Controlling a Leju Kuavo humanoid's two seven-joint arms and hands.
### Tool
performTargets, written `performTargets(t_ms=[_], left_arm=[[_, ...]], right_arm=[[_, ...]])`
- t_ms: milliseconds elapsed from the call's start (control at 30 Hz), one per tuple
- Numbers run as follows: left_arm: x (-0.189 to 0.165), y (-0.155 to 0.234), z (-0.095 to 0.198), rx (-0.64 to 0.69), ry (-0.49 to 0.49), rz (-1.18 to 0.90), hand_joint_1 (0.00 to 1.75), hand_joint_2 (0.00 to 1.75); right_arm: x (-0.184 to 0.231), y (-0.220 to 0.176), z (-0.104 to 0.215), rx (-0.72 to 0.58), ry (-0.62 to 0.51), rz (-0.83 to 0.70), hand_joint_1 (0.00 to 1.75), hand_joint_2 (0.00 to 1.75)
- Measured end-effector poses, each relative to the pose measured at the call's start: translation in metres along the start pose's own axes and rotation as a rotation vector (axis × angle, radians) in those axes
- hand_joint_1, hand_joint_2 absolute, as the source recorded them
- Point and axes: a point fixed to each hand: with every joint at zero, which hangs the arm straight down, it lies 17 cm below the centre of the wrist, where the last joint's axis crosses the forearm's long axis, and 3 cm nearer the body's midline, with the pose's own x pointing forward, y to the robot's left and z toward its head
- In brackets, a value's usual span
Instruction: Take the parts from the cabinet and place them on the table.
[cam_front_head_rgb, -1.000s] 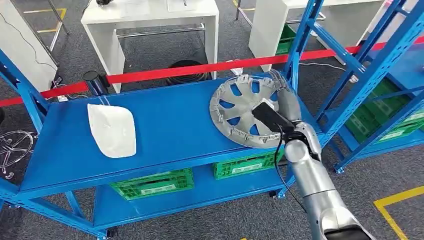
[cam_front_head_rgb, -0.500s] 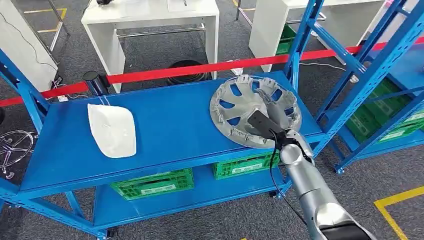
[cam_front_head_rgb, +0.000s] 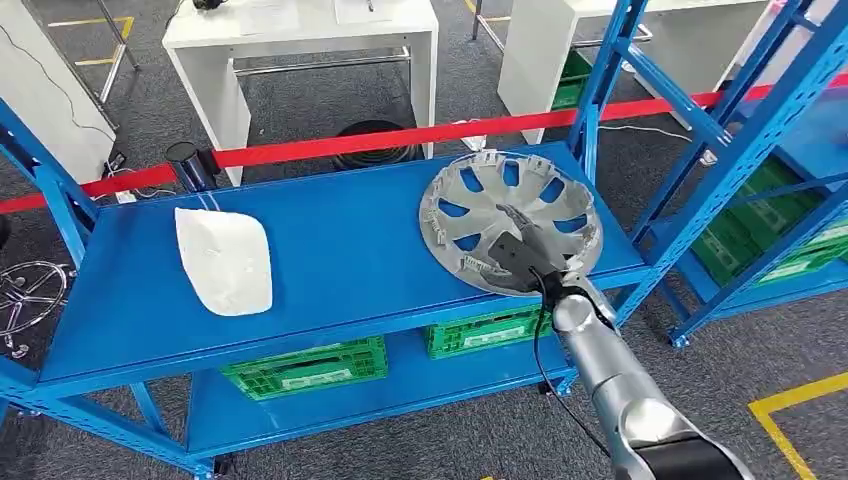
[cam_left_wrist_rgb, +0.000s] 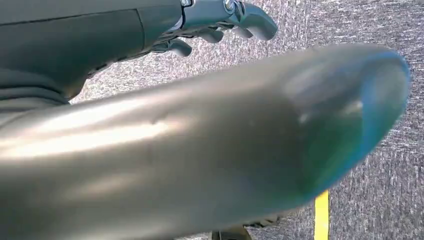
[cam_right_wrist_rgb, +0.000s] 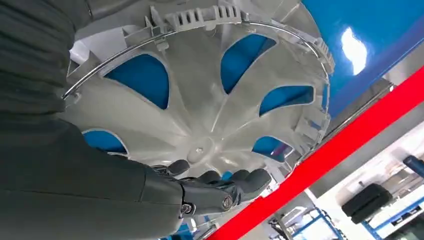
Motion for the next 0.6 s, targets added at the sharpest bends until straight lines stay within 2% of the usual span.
performTargets(t_ms=[167, 600], left_arm=[[0.001, 0.0, 0.0, -0.001, -0.002, -0.001, 0.0, 0.0], [0.003, 0.0, -0.001, 0.005, 0.01, 0.029, 0.0, 0.0]], right_arm=[[-0.002, 0.005, 0.0, 0.022, 0.008, 0.0, 0.0, 1.75], [-0.02, 0.036, 0.002, 0.187, 0.078, 0.05, 0.0, 1.75]])
